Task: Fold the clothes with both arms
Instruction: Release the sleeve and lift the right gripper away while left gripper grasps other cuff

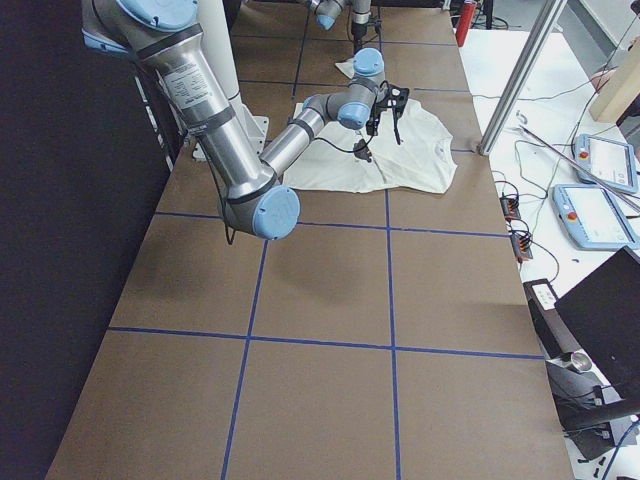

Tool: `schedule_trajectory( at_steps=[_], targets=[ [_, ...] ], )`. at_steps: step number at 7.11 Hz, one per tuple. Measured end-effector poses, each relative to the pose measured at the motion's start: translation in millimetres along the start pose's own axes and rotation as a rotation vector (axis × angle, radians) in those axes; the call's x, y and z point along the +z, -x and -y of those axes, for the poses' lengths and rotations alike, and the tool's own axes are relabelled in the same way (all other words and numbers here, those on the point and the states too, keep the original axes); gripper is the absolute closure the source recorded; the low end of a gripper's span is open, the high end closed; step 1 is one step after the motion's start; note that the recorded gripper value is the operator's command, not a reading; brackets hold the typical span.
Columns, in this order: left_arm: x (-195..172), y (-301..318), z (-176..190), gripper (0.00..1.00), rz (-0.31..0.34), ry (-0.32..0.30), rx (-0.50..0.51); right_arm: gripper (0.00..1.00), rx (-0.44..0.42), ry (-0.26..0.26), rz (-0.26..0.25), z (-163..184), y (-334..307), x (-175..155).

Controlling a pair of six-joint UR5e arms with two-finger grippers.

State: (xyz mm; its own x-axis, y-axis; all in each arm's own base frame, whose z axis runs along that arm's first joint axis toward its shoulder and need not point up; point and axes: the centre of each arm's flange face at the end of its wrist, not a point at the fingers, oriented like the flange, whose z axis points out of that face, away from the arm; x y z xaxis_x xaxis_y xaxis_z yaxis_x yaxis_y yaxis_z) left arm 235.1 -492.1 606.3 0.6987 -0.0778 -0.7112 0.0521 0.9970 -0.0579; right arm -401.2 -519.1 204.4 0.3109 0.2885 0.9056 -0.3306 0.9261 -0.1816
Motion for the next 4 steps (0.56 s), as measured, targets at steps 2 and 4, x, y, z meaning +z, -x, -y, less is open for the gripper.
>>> schedule_trajectory(
  at_steps=[2,4],
  targets=[
    [2.2,0.6,-0.9,0.41,0.003,0.003,0.002,0.01,-0.001,-0.001,0.001,-0.2,0.3,-0.5],
    [5.1,3.5,-1.5,0.50,0.011,0.005,0.000,0.01,-0.003,-0.002,0.007,-1.3,1.9,-3.4]
  ],
)
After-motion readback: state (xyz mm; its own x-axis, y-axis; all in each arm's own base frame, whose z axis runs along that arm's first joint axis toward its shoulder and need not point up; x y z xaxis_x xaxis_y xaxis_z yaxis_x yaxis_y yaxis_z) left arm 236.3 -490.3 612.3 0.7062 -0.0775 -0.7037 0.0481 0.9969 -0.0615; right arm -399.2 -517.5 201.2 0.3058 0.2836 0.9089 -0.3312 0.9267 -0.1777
